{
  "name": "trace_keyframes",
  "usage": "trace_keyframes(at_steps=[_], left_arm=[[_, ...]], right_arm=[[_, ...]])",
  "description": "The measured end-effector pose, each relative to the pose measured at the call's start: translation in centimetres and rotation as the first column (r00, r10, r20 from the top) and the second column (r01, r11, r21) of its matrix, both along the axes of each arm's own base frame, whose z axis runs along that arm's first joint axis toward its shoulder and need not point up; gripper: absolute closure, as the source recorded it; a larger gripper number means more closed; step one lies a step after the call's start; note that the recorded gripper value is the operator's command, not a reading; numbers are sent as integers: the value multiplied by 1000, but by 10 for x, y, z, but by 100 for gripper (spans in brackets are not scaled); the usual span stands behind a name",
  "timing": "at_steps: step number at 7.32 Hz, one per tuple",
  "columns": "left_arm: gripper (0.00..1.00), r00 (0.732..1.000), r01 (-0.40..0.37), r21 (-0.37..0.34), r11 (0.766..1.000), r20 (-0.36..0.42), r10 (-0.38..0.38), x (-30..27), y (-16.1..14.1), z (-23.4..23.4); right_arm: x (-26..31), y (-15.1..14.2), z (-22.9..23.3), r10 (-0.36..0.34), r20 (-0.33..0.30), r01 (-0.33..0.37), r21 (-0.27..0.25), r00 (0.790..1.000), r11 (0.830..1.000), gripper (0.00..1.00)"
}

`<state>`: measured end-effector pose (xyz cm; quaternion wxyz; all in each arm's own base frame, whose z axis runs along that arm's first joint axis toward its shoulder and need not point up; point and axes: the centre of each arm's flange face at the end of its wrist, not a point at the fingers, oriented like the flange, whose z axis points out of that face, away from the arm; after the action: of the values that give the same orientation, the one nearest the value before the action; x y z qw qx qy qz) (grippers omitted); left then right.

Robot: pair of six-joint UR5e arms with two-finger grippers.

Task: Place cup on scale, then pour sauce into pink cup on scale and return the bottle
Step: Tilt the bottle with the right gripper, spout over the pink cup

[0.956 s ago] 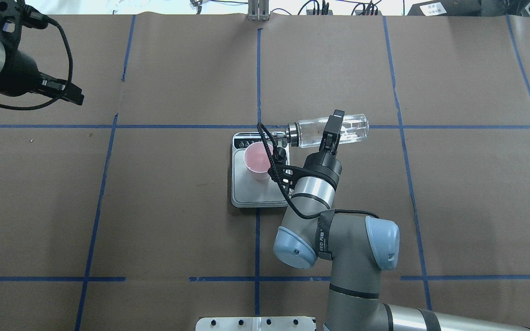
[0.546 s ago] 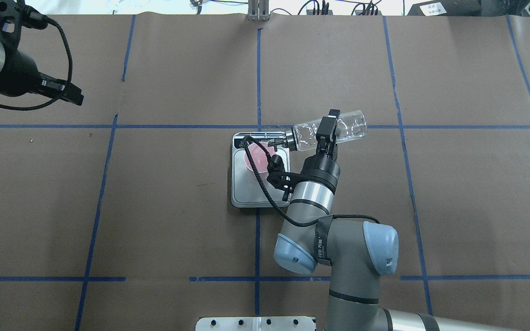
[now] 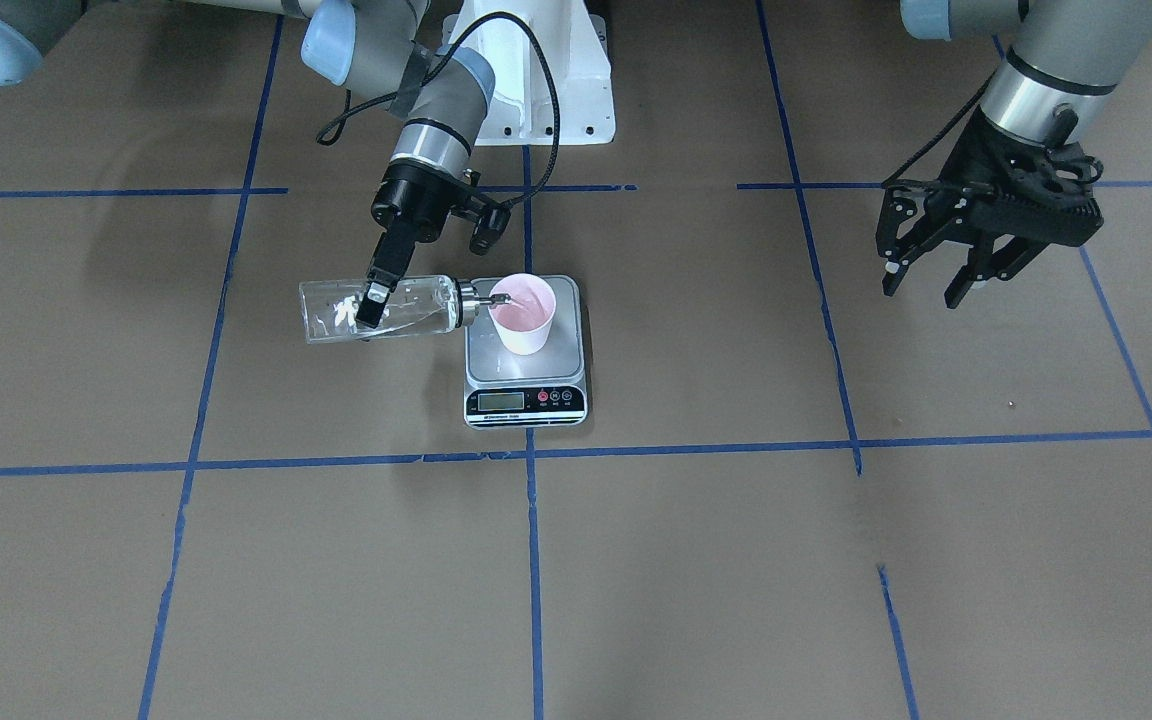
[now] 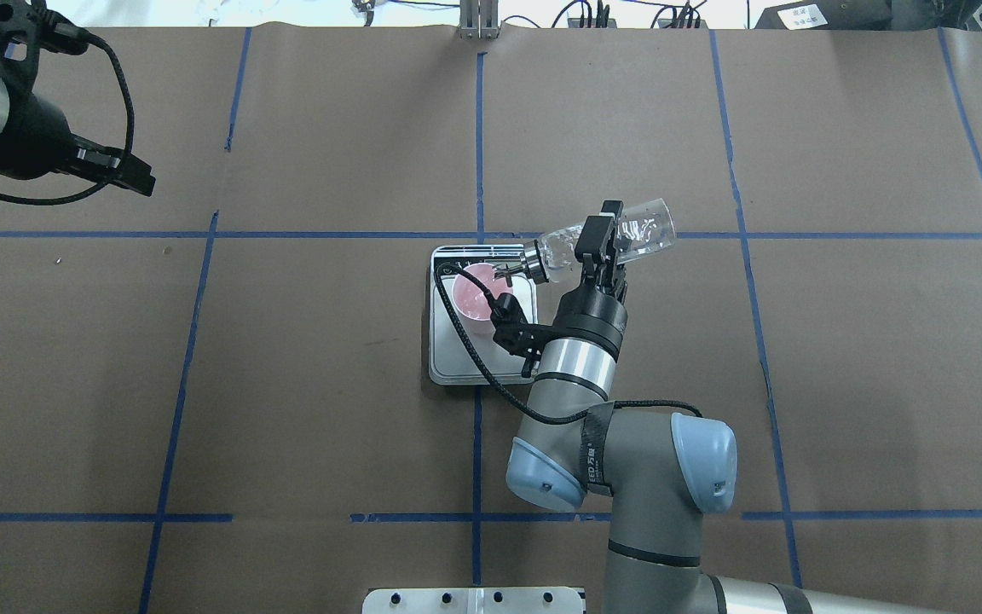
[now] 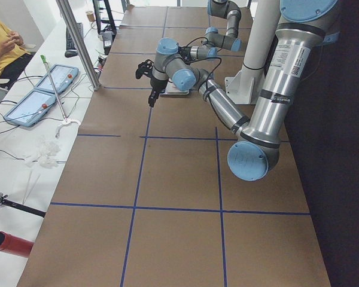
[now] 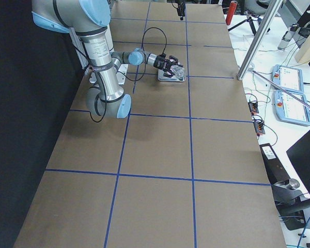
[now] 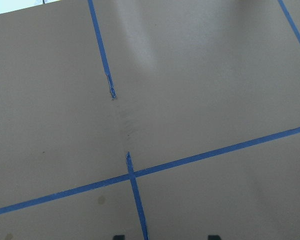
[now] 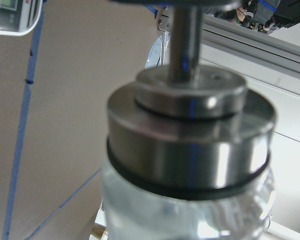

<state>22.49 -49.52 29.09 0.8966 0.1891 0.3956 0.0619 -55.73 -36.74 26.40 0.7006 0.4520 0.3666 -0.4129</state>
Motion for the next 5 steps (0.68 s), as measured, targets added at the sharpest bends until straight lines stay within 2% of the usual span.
trace_keyframes(at_steps=[5], left_arm=[[35,1000,1,-3,1000,-3,-1,0,0,-1]], right_arm=[[5,-5,-5,2,-21,-2,6,1000,1000,100]])
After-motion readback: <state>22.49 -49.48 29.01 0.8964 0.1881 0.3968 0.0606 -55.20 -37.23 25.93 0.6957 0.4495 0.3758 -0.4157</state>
